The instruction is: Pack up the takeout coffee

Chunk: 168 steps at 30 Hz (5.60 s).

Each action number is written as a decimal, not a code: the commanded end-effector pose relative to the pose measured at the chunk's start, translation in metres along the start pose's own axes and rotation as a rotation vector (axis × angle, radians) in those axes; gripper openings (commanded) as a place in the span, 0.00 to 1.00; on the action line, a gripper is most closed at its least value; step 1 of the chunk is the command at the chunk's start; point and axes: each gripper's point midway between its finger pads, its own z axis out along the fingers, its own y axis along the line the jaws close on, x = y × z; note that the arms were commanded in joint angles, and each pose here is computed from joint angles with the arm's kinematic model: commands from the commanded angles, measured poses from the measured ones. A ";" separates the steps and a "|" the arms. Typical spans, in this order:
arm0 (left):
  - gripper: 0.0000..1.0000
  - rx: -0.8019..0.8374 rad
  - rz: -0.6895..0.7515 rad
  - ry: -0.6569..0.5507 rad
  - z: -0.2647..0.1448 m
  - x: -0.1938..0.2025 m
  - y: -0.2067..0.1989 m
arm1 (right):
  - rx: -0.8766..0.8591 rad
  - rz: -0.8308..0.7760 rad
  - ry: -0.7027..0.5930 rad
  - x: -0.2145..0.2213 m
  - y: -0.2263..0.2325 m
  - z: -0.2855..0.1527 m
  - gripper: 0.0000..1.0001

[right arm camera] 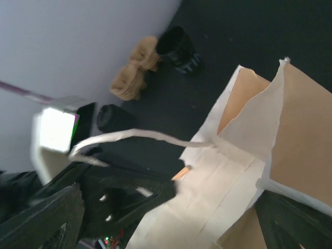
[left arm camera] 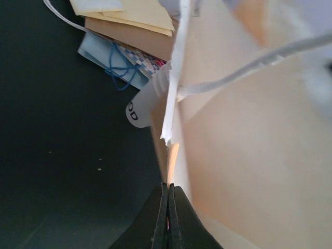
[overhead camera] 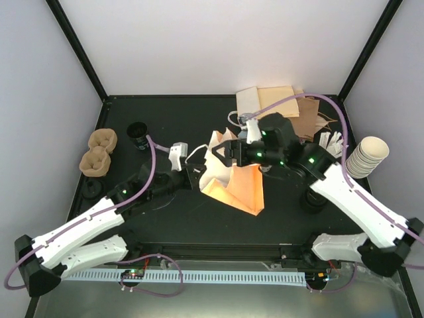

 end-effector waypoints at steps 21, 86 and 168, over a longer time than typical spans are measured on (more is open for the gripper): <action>0.02 0.178 0.167 -0.034 0.002 -0.026 -0.083 | 0.322 0.122 -0.274 -0.066 -0.012 0.029 0.90; 0.02 -0.046 0.288 -0.100 -0.013 -0.066 -0.016 | 0.168 0.036 -0.227 -0.034 0.002 -0.099 0.96; 0.02 0.105 0.172 -0.212 -0.106 -0.084 -0.050 | -0.041 0.203 -0.173 0.056 -0.090 0.026 0.01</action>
